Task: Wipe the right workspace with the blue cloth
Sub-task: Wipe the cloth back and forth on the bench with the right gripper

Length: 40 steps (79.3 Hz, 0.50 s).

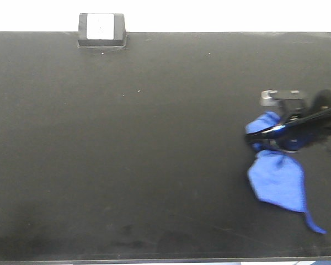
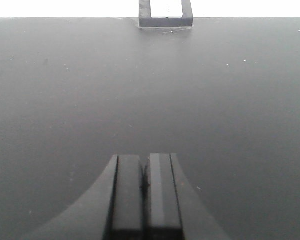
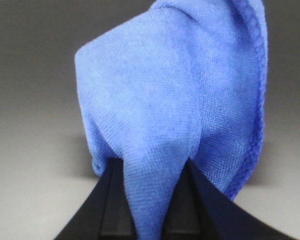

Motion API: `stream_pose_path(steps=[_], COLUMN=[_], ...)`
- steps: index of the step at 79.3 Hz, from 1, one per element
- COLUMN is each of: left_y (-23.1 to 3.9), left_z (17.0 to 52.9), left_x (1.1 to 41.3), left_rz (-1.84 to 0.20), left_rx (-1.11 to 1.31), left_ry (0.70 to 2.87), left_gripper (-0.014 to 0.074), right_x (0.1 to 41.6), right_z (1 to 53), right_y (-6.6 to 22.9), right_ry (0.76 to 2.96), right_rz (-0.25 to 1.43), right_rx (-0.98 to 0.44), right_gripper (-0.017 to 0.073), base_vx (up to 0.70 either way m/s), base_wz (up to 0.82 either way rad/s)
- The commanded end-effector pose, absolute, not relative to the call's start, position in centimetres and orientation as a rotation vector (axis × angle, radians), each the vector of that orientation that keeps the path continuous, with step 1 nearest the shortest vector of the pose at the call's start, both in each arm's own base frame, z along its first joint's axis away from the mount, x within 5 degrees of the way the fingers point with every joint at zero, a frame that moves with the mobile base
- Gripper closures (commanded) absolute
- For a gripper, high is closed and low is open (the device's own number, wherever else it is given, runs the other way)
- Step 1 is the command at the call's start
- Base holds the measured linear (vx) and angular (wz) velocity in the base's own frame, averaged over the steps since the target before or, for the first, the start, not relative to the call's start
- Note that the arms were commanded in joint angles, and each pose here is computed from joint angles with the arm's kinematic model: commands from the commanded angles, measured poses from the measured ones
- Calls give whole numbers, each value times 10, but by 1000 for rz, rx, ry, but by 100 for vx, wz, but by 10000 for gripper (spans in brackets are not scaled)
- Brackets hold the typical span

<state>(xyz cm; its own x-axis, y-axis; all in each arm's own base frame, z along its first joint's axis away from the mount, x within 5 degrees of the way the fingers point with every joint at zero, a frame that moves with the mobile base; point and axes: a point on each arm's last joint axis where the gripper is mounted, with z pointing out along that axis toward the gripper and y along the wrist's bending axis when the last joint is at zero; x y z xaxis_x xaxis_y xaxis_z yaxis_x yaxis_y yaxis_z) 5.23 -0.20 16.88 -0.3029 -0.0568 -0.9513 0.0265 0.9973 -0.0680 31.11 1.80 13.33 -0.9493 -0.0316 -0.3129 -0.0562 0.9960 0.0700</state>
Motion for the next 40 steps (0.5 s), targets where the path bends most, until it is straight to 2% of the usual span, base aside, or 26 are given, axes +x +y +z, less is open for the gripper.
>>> stream_pose_path(steps=[1, 9, 17, 27, 32, 40], left_y=[-3, -3, -3, -3, -3, -3], left_z=[185, 185, 185, 185, 185, 185], left_x=[53, 53, 53, 53, 53, 53], left_rz=[-96, -96, -96, -96, -96, -96], left_rx=[-15, -15, -15, -15, -15, -15], left_ry=[1757, 1757, 1757, 1757, 1757, 1757], left_gripper=[600, 600, 600, 600, 600, 600], right_x=[304, 301, 294, 283, 282, 286], right_z=[130, 130, 130, 131, 131, 131], right_y=[12, 33, 73, 109, 116, 112], right_ry=[2892, 2905, 2896, 2866, 2843, 2815], right_rz=[97, 179, 278, 333, 318, 268], right_rx=[-94, -178, -372, -547, -601, -607], right_gripper=[563, 563, 563, 563, 563, 563], base_vx=[0, 0, 0, 0, 0, 0], base_wz=[0, 0, 0, 0, 0, 0])
